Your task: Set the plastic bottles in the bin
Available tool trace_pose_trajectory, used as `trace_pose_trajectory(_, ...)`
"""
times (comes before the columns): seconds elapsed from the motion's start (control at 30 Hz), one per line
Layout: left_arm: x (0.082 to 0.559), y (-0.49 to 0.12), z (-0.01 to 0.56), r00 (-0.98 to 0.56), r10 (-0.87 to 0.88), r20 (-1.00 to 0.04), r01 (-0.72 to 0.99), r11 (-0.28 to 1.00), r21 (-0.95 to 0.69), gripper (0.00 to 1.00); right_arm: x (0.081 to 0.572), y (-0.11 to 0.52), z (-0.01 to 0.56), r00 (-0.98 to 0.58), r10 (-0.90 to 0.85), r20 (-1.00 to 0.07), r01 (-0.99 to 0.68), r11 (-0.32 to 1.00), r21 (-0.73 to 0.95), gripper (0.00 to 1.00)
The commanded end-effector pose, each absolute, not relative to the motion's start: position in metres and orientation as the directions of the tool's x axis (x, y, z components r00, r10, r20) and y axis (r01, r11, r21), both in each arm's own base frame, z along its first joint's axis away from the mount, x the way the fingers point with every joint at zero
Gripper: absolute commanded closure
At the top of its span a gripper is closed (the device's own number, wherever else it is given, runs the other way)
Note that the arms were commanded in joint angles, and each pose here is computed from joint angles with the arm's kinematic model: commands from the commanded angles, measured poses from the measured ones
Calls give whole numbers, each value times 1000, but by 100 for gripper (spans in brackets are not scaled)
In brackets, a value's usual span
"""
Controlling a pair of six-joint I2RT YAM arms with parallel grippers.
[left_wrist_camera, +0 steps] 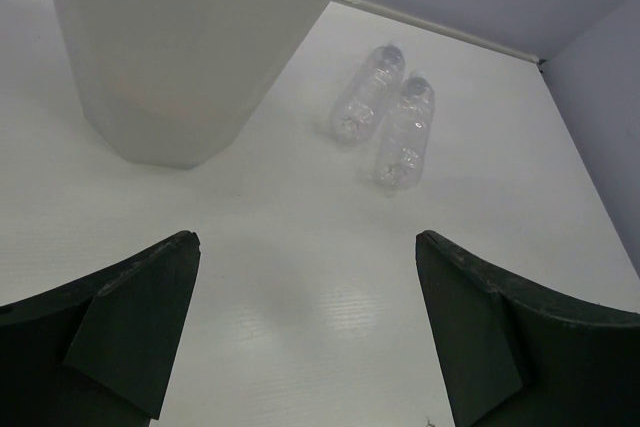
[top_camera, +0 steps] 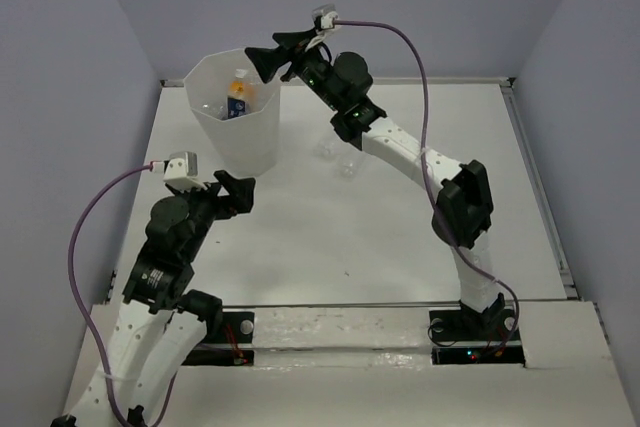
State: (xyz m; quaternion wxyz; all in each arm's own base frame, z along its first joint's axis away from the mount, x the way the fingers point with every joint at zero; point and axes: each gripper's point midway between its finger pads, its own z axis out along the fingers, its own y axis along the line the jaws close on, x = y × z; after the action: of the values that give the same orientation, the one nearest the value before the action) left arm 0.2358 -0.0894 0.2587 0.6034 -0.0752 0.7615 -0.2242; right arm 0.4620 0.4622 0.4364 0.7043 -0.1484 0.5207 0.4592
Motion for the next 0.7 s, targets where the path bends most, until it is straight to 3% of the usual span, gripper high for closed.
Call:
trace_pose_trajectory(0.0,245,-98,272,-227,-373,-900,214,882,-419,1,449,425,483,176,488,-855,-746,633,208,7)
trace_pose_trajectory(0.07,249,-110,276,-250,-368,-896,260,866,-428,1,437,404,499,215,493,-843,-718,665,206,9)
trace_pose_trajectory(0.17,259,-129,286,-281,-356,-891,312,844,-436,1,430,367,476,209,454,-866,-635,736,232,17)
trace_pose_trajectory(0.2,267,-137,284,-298,-347,-889,315,844,-435,1,437,353,437,152,420,-895,-590,765,259,26)
trace_pose_trajectory(0.27,270,-157,298,-300,-338,-892,361,825,-434,1,428,315,431,131,442,-887,-537,784,311,37)
trace_pose_trajectory(0.3,279,-170,294,-330,-327,-886,363,823,-438,1,434,293,384,48,435,-899,-481,799,361,44)
trace_pose_trajectory(0.33,275,-176,308,-316,-336,-887,390,807,-444,1,425,288,401,50,477,-877,-492,776,394,44)
trace_pose_trajectory(0.43,300,-218,323,-347,-311,-885,424,790,-444,2,424,222,309,-112,482,-869,-332,806,490,55)
trace_pose_trajectory(0.67,368,-294,311,-375,-228,-898,433,814,-388,4,385,159,209,-278,539,-795,-133,798,587,60)
